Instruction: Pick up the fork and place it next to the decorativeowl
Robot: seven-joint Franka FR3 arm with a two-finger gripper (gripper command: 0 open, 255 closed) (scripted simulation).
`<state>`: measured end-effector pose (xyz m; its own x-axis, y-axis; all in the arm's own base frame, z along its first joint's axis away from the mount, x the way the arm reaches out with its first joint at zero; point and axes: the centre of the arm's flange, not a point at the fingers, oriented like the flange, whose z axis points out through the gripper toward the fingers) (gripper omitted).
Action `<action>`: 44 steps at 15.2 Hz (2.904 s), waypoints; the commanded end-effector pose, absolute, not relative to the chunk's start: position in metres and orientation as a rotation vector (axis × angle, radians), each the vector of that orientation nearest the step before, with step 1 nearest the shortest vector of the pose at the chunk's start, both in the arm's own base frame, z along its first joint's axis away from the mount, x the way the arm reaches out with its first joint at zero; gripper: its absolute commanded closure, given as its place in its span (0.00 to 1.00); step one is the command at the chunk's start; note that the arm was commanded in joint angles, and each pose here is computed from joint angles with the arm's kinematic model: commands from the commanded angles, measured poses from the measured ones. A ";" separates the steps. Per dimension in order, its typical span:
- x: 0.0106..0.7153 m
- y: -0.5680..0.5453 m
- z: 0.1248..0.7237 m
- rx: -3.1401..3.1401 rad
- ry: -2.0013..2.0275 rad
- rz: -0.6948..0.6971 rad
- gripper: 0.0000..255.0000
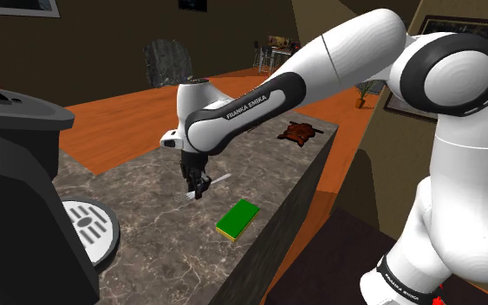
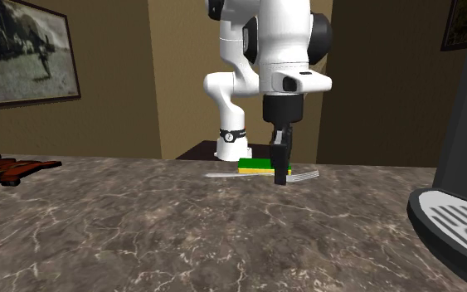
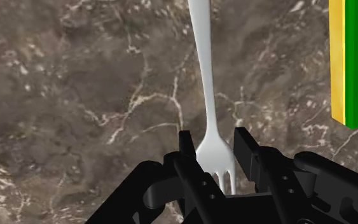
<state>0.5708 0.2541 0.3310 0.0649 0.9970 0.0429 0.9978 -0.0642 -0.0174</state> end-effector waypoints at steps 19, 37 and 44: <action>0.593 0.096 0.372 -2.261 -2.119 -0.029 1.00; 0.625 -0.139 0.373 -2.261 -2.119 -0.029 1.00; 0.636 -0.219 0.369 -2.261 -2.119 -0.029 1.00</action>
<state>0.6363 -0.2131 0.3702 0.0667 0.9969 0.0424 0.9977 -0.0660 -0.0178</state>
